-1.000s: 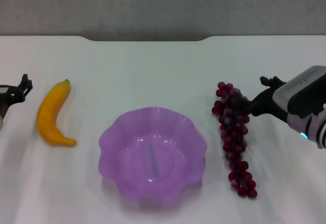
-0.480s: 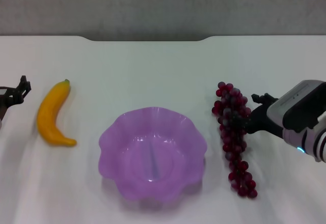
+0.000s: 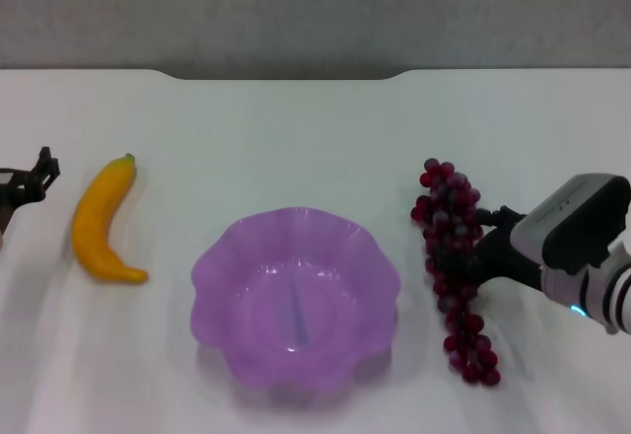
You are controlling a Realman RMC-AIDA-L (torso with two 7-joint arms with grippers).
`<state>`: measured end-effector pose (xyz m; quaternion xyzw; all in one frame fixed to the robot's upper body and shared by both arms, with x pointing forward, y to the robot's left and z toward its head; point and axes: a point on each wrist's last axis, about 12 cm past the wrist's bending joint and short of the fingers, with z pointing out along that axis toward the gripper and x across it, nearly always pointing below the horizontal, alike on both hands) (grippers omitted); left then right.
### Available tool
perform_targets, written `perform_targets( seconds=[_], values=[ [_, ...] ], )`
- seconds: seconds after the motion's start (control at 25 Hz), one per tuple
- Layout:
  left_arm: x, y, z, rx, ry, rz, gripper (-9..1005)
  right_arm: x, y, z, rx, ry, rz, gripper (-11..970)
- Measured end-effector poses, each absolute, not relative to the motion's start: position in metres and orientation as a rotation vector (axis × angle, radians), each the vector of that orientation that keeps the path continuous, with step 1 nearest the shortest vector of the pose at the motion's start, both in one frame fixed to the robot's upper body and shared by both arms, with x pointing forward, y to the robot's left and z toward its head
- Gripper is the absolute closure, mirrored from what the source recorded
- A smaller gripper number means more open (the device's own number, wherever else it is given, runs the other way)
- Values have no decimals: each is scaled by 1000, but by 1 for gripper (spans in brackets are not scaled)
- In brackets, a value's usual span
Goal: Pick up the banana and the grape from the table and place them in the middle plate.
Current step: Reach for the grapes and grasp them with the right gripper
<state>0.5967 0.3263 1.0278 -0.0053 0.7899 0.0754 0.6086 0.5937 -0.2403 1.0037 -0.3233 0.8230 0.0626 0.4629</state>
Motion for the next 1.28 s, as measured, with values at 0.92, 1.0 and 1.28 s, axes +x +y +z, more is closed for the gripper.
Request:
perform_targets(
  seconds=[0.92,1.0,1.28],
  values=[
    [596,327,1028,-13,1825,176,117,582,-250,993,-761,2071,145,71],
    [596,327,1028,-13,1825,177,117,582,-251,994,-746,2073,144,122],
    [596,328,1028,-13,1826,177,117,583,-254,995,-723,2073,140,232]
  ],
)
